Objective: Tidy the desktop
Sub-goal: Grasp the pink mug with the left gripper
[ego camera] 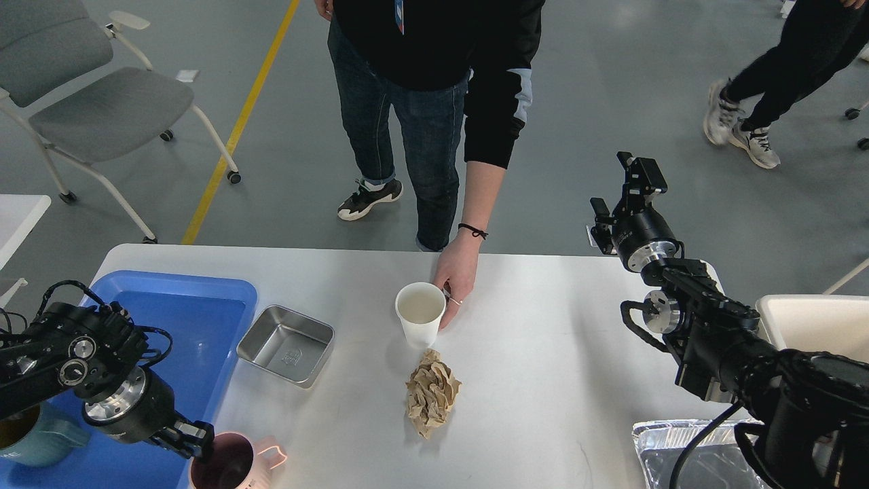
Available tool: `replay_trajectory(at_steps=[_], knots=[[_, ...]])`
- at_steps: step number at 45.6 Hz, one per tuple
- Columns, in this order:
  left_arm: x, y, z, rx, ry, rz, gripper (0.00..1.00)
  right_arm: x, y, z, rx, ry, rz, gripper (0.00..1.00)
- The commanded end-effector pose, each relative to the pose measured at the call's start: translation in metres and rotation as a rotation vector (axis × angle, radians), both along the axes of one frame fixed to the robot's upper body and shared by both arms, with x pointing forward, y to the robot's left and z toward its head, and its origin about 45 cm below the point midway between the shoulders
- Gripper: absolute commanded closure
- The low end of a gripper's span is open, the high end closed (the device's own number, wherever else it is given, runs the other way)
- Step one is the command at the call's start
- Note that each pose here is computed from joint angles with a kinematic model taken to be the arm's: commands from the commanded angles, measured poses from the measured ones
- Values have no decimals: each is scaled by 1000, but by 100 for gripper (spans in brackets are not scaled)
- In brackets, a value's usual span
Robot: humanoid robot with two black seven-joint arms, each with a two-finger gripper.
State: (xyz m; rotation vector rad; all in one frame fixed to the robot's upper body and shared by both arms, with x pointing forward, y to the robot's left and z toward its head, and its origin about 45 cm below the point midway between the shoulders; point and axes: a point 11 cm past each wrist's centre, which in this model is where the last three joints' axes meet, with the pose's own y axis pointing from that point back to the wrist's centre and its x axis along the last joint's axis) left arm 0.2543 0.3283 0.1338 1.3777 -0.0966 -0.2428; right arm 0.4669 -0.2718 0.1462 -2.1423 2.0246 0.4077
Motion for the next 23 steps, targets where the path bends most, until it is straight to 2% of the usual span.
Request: replay_trajectory(at_steps=[1,15,23], knots=[[5,0,3,14,-19,-13,100,0,0,0,1,1,1,0],[9,8,1,61,-52,-51,100,-1,0,-1,1,2,0,0],[19,5,8,52,-100,-43,100,-1,0,-2,1,4,0,0]])
